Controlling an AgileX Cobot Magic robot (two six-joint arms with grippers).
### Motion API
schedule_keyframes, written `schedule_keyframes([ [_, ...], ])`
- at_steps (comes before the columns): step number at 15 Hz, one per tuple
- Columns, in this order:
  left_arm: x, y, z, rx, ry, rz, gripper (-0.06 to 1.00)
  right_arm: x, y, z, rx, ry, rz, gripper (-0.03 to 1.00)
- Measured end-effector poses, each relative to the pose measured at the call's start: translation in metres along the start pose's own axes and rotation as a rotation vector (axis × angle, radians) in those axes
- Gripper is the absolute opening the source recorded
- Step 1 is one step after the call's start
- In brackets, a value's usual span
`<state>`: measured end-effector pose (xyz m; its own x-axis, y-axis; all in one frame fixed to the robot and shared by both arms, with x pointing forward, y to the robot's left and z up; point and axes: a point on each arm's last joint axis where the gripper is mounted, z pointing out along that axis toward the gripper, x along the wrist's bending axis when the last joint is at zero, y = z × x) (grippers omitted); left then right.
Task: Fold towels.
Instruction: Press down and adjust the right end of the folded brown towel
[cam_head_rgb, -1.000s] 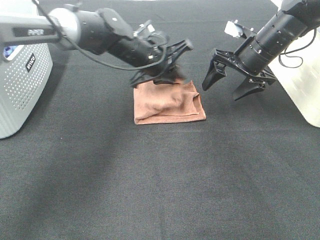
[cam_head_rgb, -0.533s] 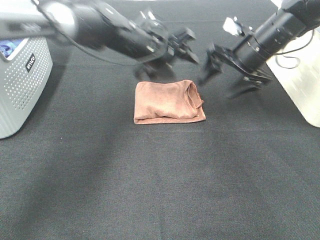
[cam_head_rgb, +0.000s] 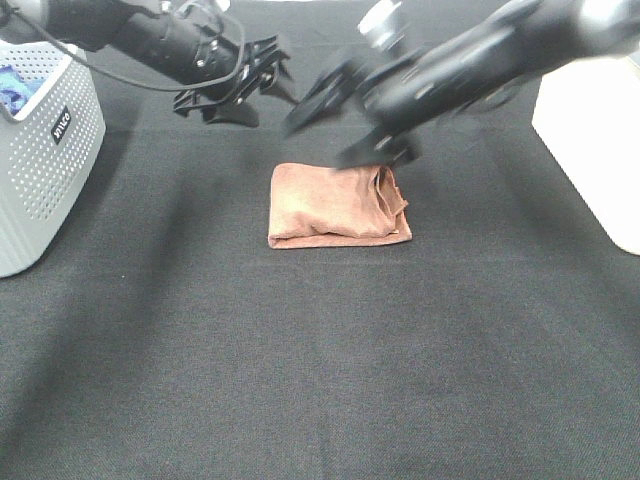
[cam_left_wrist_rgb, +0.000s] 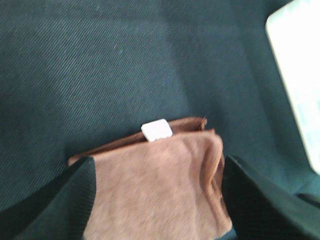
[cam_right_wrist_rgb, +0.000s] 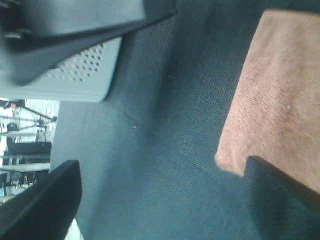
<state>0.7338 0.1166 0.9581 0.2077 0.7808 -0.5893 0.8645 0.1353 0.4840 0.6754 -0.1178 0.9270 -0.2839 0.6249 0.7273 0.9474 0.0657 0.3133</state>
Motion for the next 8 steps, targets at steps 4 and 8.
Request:
schedule_keyframes([
  [4,0.0,-0.003,0.0,0.034,-0.007,0.004,0.68,-0.029,0.007,0.011,0.009,-0.055,0.012,0.82],
  [8,-0.001,-0.004,0.0,0.048,-0.011,0.004,0.68,-0.062,0.008,-0.002,0.028,-0.203,0.06,0.81],
])
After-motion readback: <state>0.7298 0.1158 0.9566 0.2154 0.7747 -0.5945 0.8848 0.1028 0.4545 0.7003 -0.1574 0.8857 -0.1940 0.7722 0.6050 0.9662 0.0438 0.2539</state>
